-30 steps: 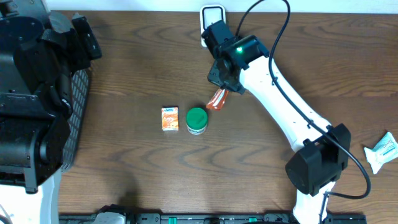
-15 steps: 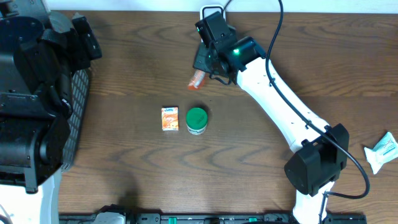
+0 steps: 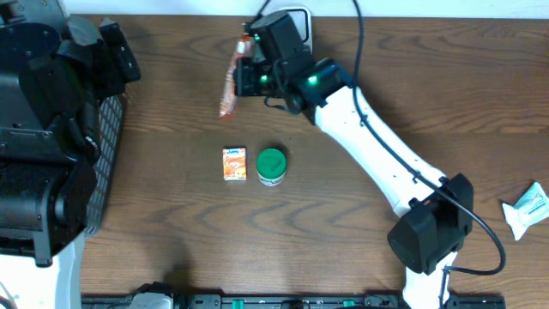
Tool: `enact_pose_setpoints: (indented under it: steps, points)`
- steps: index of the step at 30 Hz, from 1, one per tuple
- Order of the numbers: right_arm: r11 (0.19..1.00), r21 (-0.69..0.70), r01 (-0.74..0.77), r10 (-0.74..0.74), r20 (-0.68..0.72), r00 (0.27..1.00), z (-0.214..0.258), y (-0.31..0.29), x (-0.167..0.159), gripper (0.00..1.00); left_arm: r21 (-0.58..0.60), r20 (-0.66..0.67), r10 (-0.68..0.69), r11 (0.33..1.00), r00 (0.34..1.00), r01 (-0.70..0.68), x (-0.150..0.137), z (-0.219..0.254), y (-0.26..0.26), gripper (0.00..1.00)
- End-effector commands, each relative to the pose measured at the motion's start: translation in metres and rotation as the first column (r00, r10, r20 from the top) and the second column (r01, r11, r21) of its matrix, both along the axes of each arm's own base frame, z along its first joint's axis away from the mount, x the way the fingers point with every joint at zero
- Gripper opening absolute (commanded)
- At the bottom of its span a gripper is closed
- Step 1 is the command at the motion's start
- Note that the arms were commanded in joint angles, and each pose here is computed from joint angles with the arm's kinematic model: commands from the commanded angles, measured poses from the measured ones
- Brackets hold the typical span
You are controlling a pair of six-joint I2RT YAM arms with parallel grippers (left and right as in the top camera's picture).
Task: Scan the item barcode
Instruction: 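Carry the Top bar to the white scanner and present its barcode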
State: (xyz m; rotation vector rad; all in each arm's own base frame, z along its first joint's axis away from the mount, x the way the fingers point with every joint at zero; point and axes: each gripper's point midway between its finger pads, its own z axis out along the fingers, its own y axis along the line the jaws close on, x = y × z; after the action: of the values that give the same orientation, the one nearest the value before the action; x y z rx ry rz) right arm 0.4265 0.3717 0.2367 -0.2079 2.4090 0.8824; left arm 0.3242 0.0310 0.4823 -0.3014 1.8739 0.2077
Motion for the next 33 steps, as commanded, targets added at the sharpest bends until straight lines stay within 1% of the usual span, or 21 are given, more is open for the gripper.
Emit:
enact_pose_setpoints:
  steps: [1,7,10,13,16,20,23,26,27,29,33]
  points:
    - [0.983,0.068,-0.169,0.164,0.074,0.984,0.012,0.044,-0.028,0.01,-0.006,0.000,0.010,1.000,1.000,-0.010,-0.001,-0.001,0.002,0.98]
    - [0.935,0.160,-0.318,0.291,0.171,0.941,0.000,0.091,-0.059,0.01,-0.006,0.000,0.010,1.000,1.000,-0.010,-0.001,-0.001,0.002,0.98]
    - [0.863,0.254,-0.437,0.378,0.248,0.892,-0.005,0.104,-0.075,0.01,-0.006,0.000,0.010,1.000,1.000,-0.010,-0.001,-0.001,0.002,0.98]
    - [0.772,0.327,-0.546,0.443,0.340,0.830,-0.009,0.101,-0.088,0.01,-0.006,0.000,0.010,1.000,1.000,-0.010,-0.001,-0.001,0.002,0.98]
    - [0.694,0.372,-0.617,0.472,0.412,0.779,-0.004,0.090,-0.094,0.01,-0.006,0.000,0.010,1.000,1.000,-0.010,-0.001,-0.001,0.002,0.98]
    - [0.621,0.382,-0.685,0.504,0.474,0.722,0.002,0.064,-0.090,0.01,-0.007,0.000,0.010,1.000,1.000,-0.010,-0.001,-0.001,0.002,0.98]
    - [0.607,0.378,-0.699,0.506,0.494,0.707,0.003,0.048,-0.081,0.01,-0.007,0.000,0.010,1.000,1.000,-0.010,-0.001,-0.001,0.002,0.98]
    - [0.578,0.357,-0.733,0.486,0.571,0.662,0.019,0.036,-0.075,0.01,-0.006,0.000,0.010,1.000,1.000,-0.010,-0.001,-0.001,0.002,0.98]
    - [0.577,0.359,-0.733,0.471,0.587,0.658,0.024,0.033,-0.072,0.01,-0.006,0.000,0.010,1.000,1.000,-0.010,-0.001,-0.001,0.002,0.98]
    - [0.583,0.357,-0.729,0.444,0.611,0.655,0.032,0.025,-0.065,0.01,-0.006,0.000,0.010,1.000,1.000,-0.010,-0.001,-0.001,0.002,0.98]
    - [0.630,0.351,-0.693,0.400,0.618,0.677,0.030,0.006,-0.042,0.01,-0.006,0.000,0.010,1.000,1.000,-0.010,-0.001,-0.001,0.002,0.98]
